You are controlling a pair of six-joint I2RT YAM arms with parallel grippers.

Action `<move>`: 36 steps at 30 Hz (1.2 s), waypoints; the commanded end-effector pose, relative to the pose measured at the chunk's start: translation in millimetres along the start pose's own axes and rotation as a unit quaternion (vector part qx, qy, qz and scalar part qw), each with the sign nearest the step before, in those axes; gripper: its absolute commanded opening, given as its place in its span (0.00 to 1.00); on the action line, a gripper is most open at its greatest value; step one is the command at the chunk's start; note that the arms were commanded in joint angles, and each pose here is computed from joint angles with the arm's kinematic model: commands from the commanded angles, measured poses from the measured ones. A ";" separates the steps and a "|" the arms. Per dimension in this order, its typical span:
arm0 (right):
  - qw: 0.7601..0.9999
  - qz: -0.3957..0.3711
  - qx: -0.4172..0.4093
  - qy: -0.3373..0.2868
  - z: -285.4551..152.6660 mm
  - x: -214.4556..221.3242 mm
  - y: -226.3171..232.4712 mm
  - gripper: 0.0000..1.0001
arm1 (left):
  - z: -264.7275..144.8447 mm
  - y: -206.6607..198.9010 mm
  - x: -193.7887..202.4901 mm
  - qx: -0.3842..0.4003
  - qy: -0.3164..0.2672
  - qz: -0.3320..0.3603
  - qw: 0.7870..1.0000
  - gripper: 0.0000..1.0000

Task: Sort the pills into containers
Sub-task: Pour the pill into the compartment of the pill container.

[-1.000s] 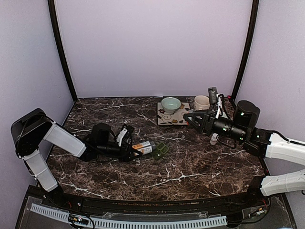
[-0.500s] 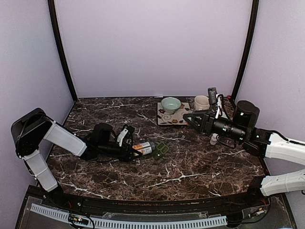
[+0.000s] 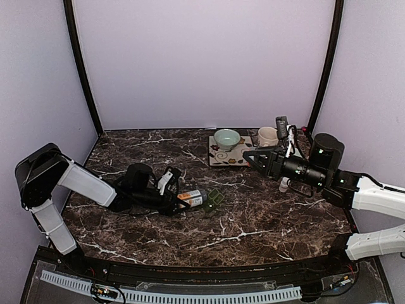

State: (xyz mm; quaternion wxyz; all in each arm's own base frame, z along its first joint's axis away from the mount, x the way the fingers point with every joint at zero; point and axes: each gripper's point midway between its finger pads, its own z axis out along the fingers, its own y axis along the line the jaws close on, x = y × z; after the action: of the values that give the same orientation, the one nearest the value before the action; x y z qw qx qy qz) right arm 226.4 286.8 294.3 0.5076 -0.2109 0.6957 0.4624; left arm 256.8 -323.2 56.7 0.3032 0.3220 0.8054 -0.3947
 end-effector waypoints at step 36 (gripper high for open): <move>1.000 0.004 -0.008 -0.011 4.1 -6.3 1.4 0.42 | -15.1 -14.0 -27.8 -0.025 -0.011 0.046 0.999 0.00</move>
State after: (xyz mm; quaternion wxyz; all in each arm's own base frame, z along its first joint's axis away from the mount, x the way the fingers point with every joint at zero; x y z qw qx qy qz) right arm 228.1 290.1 286.9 0.4976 -0.2112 0.7031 0.4620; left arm 255.6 -320.3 66.1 0.3106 0.3353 0.8117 -0.3636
